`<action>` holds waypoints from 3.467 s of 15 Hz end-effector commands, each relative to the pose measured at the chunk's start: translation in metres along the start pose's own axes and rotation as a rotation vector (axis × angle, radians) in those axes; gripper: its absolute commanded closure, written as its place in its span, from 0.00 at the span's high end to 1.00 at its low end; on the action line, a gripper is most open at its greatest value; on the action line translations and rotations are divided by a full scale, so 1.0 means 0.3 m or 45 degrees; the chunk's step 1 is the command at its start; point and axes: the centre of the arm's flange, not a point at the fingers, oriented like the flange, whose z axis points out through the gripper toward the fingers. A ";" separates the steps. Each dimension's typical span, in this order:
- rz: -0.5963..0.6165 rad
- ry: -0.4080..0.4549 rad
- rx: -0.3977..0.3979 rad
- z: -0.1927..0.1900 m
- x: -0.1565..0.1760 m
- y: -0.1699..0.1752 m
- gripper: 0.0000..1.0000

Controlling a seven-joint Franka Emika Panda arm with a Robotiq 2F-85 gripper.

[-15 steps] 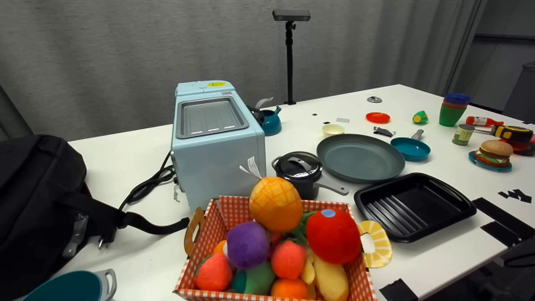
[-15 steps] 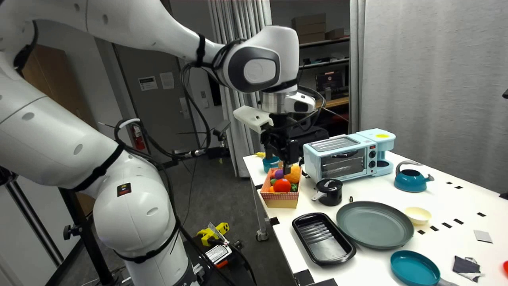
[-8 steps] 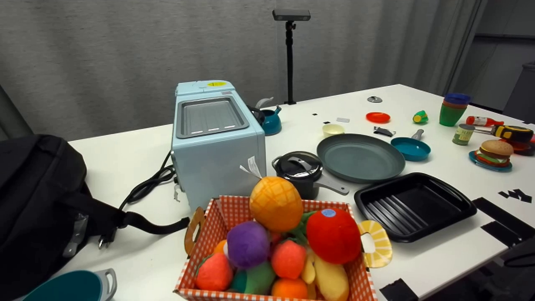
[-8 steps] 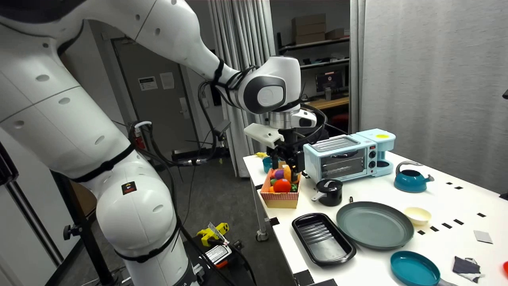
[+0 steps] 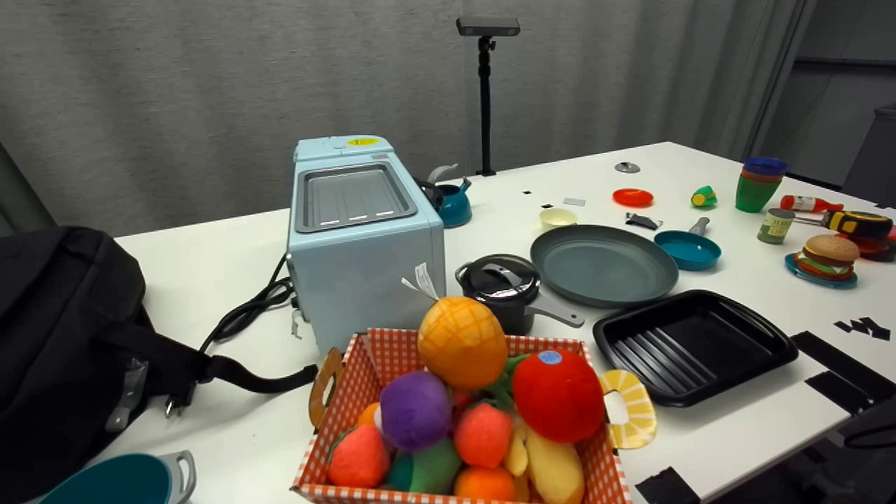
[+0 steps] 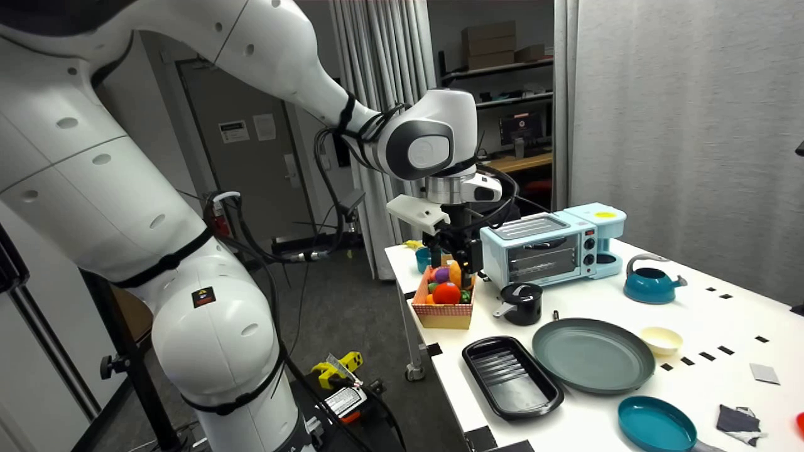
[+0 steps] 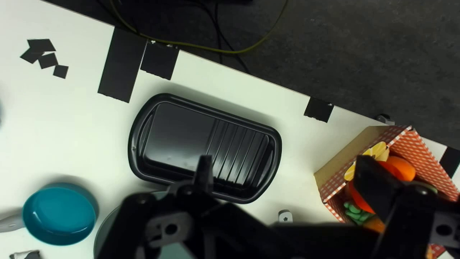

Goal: Move the black lid from the small pot to the pan

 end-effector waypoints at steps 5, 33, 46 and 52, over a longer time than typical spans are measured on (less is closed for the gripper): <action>-0.003 0.005 -0.001 0.006 0.008 -0.005 1.00; -0.128 0.055 -0.084 0.541 0.955 -0.314 1.00; -0.188 0.126 -0.152 0.692 1.115 -0.339 1.00; -0.187 0.123 -0.167 0.734 1.115 -0.337 0.58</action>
